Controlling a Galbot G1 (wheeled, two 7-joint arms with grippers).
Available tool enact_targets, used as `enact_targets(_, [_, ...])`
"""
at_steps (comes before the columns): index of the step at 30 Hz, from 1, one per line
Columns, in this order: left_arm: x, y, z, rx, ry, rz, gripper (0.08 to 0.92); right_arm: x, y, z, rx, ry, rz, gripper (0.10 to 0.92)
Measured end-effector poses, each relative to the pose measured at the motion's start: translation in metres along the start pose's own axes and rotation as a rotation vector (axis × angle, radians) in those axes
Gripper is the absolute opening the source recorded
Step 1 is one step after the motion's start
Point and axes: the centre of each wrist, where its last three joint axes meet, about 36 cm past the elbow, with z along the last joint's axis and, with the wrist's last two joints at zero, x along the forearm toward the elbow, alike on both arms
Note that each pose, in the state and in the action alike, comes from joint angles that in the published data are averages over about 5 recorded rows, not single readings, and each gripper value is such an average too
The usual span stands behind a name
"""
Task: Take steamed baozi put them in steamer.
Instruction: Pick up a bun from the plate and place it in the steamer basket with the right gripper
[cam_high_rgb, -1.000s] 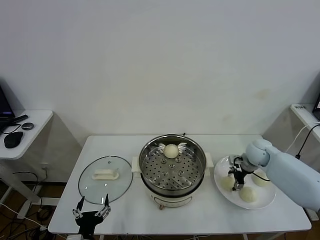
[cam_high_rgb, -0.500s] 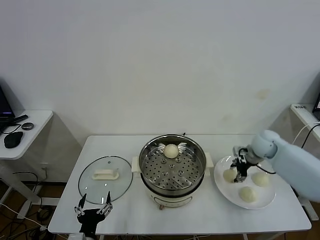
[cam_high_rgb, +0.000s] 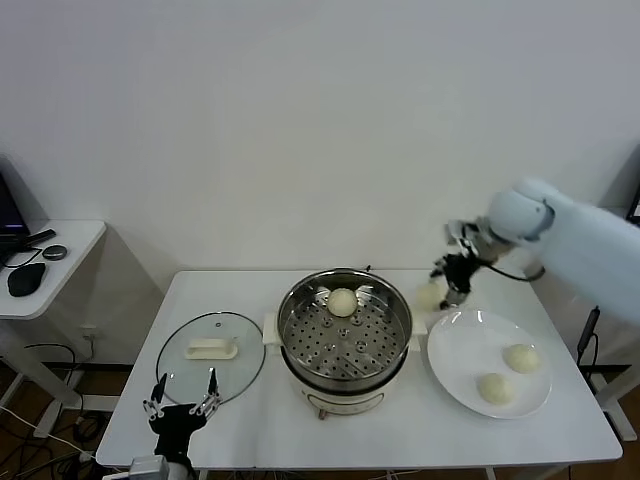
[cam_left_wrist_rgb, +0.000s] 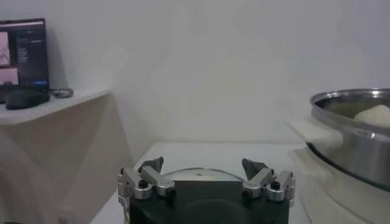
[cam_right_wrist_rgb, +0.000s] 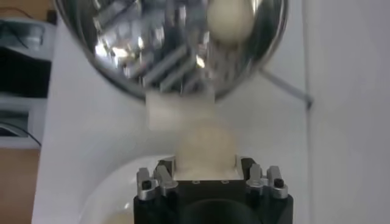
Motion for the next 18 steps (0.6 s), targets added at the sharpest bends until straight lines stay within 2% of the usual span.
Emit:
enact_targets(8, [0.001,-0.001,-0.009,0.011,-0.022,0.0,0.823,-0.005,-0.017,-0.076,0.061,-0.01,-0.061,0.636])
enact_targets(18, [0.001,-0.004,-0.018,0.027,-0.049,-0.009,0.823,-0.051,-0.024,-0.166,0.102,0.031,-0.112,0.63])
